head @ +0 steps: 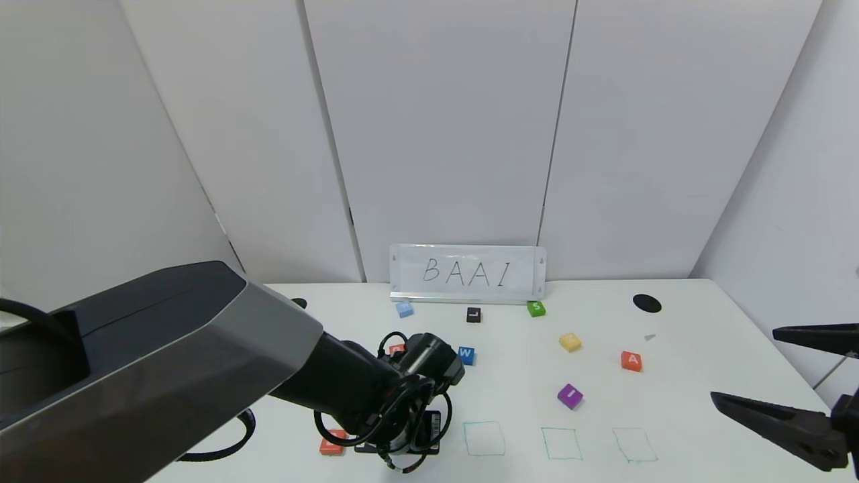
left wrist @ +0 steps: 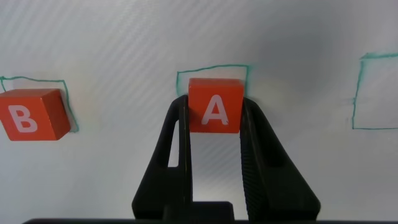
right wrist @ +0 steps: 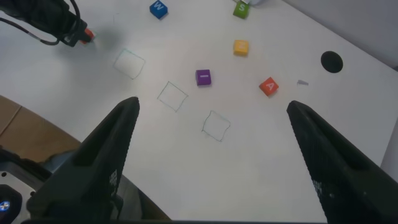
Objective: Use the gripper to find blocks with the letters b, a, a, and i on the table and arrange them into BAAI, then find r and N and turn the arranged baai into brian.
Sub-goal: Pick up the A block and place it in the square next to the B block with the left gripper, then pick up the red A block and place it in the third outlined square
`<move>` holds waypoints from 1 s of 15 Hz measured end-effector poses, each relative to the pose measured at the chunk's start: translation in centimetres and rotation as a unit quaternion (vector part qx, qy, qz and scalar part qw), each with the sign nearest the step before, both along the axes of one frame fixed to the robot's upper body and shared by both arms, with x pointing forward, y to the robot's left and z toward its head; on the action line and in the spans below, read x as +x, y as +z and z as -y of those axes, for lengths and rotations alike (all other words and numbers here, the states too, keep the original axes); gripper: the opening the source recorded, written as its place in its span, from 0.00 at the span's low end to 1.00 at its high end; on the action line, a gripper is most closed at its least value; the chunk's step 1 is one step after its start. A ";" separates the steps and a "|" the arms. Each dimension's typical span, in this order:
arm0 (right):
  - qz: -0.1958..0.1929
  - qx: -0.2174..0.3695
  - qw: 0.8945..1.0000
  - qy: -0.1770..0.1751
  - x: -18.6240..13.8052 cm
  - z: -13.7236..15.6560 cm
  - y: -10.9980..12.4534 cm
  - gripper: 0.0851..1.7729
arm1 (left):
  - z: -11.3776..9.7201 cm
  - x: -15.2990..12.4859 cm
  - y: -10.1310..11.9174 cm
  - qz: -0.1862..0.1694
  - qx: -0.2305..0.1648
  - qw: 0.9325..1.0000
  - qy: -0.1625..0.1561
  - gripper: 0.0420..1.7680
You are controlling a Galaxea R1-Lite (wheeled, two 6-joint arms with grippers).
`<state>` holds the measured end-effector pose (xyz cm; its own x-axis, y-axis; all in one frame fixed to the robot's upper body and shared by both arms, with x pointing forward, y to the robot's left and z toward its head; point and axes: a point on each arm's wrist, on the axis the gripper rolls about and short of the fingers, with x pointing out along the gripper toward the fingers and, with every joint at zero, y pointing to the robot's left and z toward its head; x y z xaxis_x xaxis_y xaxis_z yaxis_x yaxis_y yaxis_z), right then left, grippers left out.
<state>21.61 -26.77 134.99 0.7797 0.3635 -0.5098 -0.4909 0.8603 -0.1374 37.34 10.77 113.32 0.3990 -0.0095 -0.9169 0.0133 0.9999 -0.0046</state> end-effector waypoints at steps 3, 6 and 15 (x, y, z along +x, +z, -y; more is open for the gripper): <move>-0.001 0.000 1.000 0.000 0.0 0.0 0.0 0.96 | 0.0 0.0 0.0 0.000 0.001 1.000 0.000 0.35; -0.001 0.000 1.000 0.000 0.0 0.0 0.0 0.96 | 0.1 0.1 0.2 0.006 -0.003 1.000 0.000 0.54; 0.002 0.001 1.000 0.000 -0.1 0.0 0.1 0.96 | -0.1 -0.4 4.5 0.072 -0.042 0.997 0.002 0.84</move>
<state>21.54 -26.79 135.07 0.7811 0.3653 -0.5063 -0.4911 0.8603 -0.1369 36.90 10.83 117.86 0.5263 -0.0817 -0.8464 0.0150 0.9961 -0.0868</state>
